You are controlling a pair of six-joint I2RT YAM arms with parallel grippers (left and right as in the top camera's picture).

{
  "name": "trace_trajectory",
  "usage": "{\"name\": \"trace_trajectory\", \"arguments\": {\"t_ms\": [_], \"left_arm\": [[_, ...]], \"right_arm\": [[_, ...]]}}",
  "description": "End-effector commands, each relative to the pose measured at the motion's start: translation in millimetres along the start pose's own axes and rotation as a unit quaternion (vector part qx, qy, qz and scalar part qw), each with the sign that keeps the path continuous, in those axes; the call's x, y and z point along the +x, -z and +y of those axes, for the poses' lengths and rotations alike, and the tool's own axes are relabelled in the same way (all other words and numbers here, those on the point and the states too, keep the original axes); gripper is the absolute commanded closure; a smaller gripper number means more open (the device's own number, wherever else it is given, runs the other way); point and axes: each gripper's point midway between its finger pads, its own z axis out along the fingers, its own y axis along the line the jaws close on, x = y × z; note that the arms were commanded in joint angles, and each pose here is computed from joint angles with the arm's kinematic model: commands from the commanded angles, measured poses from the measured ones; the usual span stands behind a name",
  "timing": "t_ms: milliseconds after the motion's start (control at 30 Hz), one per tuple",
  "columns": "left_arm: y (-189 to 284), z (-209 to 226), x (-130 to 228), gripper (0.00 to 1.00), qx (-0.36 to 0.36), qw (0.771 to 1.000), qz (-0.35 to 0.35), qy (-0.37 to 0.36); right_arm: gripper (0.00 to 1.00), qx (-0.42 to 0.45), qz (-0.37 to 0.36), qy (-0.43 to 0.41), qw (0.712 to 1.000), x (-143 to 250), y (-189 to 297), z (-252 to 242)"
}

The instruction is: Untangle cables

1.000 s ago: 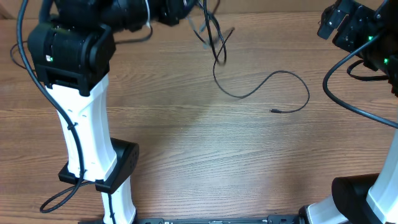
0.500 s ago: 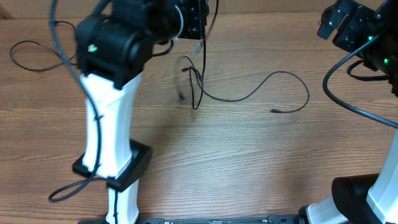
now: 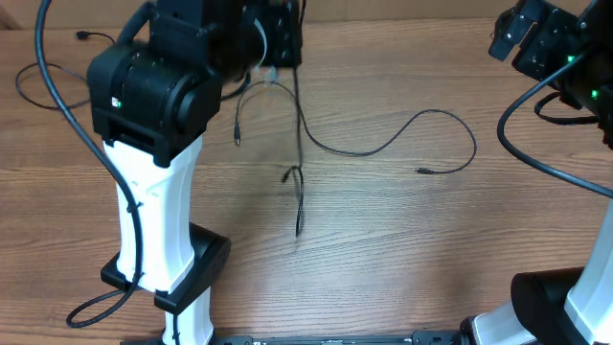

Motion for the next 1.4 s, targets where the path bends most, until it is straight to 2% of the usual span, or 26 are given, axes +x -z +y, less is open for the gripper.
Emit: {"name": "trace_trajectory", "arguments": {"t_ms": [0, 100, 200, 433, 700, 767, 867, 933, 1033, 1167, 1367], "left_arm": [[52, -29, -35, 0.96, 0.085, 0.994, -0.073, 0.013], [91, -35, -65, 0.96, 0.112, 0.983, -0.141, 0.039], [122, -39, -72, 0.96, 0.12, 0.977, -0.17, 0.041], [121, -34, -45, 0.96, 0.106, 0.985, -0.118, 0.062], [119, -33, -36, 0.96, 0.104, 0.986, -0.098, 0.086], [119, -32, -35, 0.96, 0.103, 0.986, -0.096, 0.087], [119, -32, -38, 0.96, 0.103, 0.985, -0.1, 0.099], [121, -34, -42, 0.96, 0.108, 0.983, -0.11, 0.097], [125, -38, -54, 0.96, 0.124, 0.975, -0.13, 0.128], [132, -36, -76, 0.96, 0.131, 0.96, -0.172, 0.18], [134, -37, -80, 0.96, 0.139, 0.95, -0.177, 0.217]], "right_arm": [[0.0, 0.007, -0.005, 0.001, 1.0, -2, 1, -3], [0.0, 0.007, -0.005, 0.001, 1.0, -2, 1, -3], [0.0, 0.007, -0.005, 0.001, 1.0, -2, 1, -3], [0.0, 0.007, -0.005, 0.001, 1.0, -2, 1, -3], [0.0, 0.004, -0.005, -0.003, 1.0, -2, 1, -2], [0.0, -0.023, -0.013, -0.028, 0.999, -8, 1, 8], [0.0, -0.081, 0.036, -0.029, 0.996, 11, 4, 28], [0.0, -0.113, 0.04, -0.029, 0.992, 10, 6, 40], [0.0, -0.212, 0.092, -0.005, 0.973, 27, 16, 73], [0.0, -0.385, 0.158, 0.134, 0.899, 70, 44, 129], [0.0, -0.434, 0.199, 0.212, 0.852, 113, 47, 170]]}}
